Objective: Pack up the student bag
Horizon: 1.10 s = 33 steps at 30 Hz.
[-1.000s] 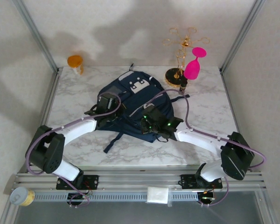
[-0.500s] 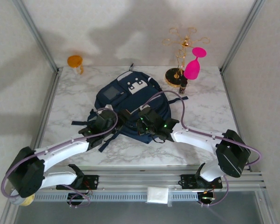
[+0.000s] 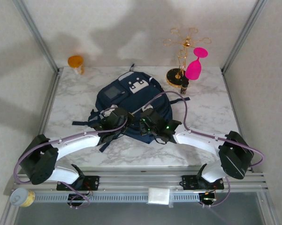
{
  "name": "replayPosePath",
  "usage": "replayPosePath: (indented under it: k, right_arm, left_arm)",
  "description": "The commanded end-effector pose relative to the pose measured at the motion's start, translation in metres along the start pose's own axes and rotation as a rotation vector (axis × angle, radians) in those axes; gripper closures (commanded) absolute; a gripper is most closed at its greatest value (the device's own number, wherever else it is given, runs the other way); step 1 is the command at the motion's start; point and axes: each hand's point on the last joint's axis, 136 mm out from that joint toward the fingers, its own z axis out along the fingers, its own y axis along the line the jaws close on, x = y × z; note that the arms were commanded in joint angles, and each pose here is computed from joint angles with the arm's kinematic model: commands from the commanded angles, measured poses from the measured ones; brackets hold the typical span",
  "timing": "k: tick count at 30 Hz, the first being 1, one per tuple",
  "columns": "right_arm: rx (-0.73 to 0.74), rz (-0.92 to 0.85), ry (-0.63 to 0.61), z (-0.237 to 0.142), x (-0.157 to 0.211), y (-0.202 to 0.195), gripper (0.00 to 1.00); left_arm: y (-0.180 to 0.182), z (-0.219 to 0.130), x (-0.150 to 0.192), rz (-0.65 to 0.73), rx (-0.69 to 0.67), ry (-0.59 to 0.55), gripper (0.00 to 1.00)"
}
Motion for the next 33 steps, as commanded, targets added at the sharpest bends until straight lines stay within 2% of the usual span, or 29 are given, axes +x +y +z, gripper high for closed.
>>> replayPosePath:
  k: [1,7,9,12,13,15,16,17,20,26,30,33]
  right_arm:
    - [0.072,0.008,-0.014,-0.016,-0.001,-0.037,1.00]
    - [0.138,0.041,-0.031,-0.019,-0.011,-0.077,1.00]
    - [0.153,0.023,-0.044,-0.016,-0.020,-0.078,1.00]
    - [0.013,-0.035,-0.048,-0.008,-0.029,-0.030,1.00]
    - [-0.040,-0.056,-0.056,-0.005,-0.029,-0.007,1.00]
    - [-0.111,-0.042,-0.064,-0.002,-0.031,0.021,1.00]
    - [-0.149,-0.030,-0.065,-0.001,-0.032,0.031,1.00]
    - [-0.170,-0.018,-0.075,-0.001,-0.033,0.038,1.00]
    - [-0.200,-0.003,-0.093,-0.001,-0.031,0.043,1.00]
    - [-0.224,-0.014,-0.109,-0.002,-0.026,0.044,1.00]
    - [-0.216,-0.031,-0.134,-0.005,-0.027,0.040,1.00]
    - [-0.225,-0.046,-0.147,-0.005,-0.025,0.040,1.00]
  left_arm:
    - [0.045,-0.020,-0.075,0.063,-0.173,-0.241,1.00]
    - [0.093,-0.052,-0.139,0.171,-0.336,-0.268,1.00]
    - [0.101,-0.060,-0.163,0.200,-0.371,-0.284,1.00]
    - [0.092,-0.062,-0.181,0.230,-0.336,-0.259,1.00]
    - [0.083,-0.064,-0.182,0.230,-0.309,-0.255,0.93]
    - [0.057,-0.065,-0.171,0.224,-0.186,-0.212,0.76]
    - [0.050,-0.069,-0.164,0.197,-0.143,-0.204,0.59]
    - [0.045,-0.075,-0.156,0.169,-0.113,-0.205,0.49]
    - [0.045,-0.088,-0.128,0.037,-0.062,-0.203,0.32]
    - [0.033,-0.080,-0.060,-0.257,0.112,-0.123,0.29]
    - [0.005,-0.061,-0.042,-0.273,0.123,-0.108,0.27]
    - [0.003,-0.038,-0.037,-0.279,0.051,-0.123,0.34]
